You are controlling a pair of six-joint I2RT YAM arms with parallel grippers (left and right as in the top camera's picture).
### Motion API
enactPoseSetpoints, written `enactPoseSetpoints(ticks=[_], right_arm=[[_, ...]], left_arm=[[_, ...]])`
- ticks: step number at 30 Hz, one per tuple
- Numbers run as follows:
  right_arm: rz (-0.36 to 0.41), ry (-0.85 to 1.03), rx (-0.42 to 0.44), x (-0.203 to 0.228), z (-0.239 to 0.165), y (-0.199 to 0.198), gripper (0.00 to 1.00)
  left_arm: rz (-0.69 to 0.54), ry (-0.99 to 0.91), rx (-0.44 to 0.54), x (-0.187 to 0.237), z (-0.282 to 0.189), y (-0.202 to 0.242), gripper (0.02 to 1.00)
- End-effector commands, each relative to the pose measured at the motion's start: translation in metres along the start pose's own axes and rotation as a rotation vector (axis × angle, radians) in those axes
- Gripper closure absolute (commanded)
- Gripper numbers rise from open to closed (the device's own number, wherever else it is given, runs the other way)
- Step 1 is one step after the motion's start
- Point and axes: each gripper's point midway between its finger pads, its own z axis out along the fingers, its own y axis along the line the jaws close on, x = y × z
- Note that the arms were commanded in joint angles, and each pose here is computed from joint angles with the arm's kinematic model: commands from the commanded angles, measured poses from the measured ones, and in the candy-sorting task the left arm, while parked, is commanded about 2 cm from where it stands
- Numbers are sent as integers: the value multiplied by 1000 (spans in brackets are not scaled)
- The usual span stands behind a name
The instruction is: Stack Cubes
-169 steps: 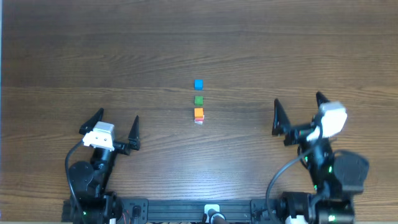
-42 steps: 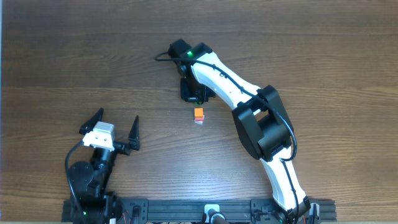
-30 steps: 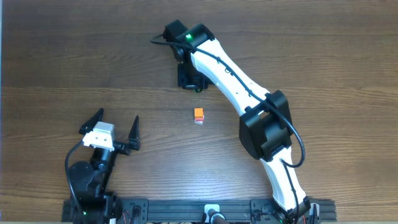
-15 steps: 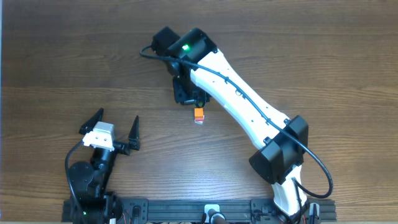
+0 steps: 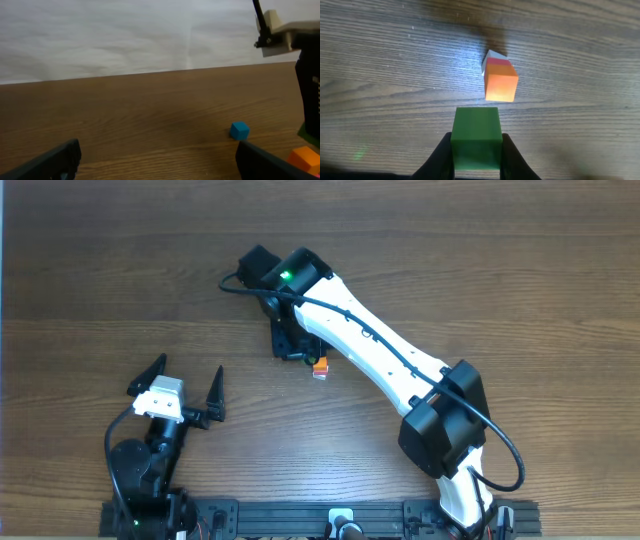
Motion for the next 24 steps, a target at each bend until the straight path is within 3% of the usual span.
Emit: enactPoseSetpoints(ticks=[1, 14, 24], right_arm=[[87, 18, 6, -1, 4, -11, 991], [161, 85, 9, -1, 17, -30, 989], [142, 49, -21, -1, 20, -30, 989]], left_arm=[[14, 0, 4, 2, 0, -1, 20], [14, 0, 4, 2, 0, -1, 20], [14, 0, 4, 2, 0, -1, 23]])
